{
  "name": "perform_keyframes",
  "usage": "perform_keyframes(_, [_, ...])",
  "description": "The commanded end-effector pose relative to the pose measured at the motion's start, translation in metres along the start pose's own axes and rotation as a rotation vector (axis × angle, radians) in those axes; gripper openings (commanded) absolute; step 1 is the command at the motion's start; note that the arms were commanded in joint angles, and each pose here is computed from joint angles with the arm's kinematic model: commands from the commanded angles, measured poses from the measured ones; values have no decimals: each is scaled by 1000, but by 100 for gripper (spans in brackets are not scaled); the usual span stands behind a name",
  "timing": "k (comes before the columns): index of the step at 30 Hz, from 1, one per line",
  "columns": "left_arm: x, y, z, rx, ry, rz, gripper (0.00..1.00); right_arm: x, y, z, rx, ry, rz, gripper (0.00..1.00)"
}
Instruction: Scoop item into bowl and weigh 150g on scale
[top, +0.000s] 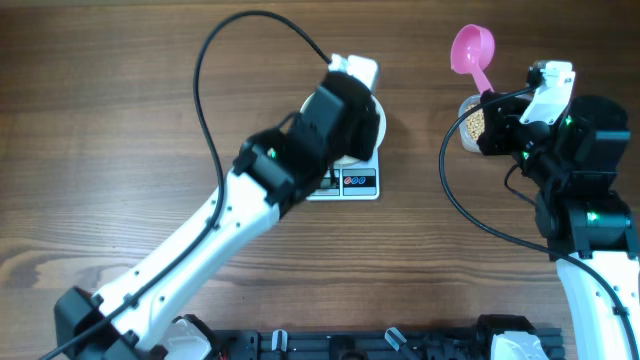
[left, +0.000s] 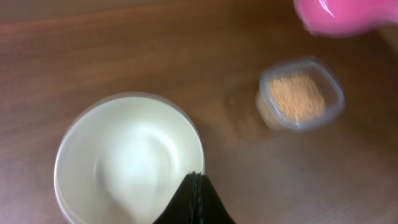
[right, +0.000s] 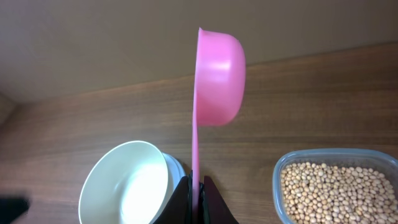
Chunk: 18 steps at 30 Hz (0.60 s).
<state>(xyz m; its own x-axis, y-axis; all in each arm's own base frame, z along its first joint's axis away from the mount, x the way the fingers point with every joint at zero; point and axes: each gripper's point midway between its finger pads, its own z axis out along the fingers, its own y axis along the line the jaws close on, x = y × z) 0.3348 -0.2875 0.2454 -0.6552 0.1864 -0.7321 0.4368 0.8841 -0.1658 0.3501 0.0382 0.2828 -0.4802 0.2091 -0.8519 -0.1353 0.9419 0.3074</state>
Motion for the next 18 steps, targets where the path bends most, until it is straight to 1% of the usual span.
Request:
perform_keyframes(1, [60,-12,15,-54,176,127,4,-5,7,-2,-37,-7,-21,4])
perform_keyframes(2, [76,-10,21,-108,208,136,4,-5,7,-2,-39,-7,-21,4])
perform_keyframes(3, [84,-10,25,-127,225,135,4,-5,7,-2,-40,-7,-21,4])
perform_keyframes(10, [137,0,56,-187,365,97,4,-5,7,-2,-40,-6,-19,4])
perform_keyframes(13, [150,3,67,-203,404,104,4,-5,7,-2,-39,-6,-20,4])
perform_keyframes(18, [169,-2,85,-175,460,100,4,-5,7,-2,-39,-6,-21,4])
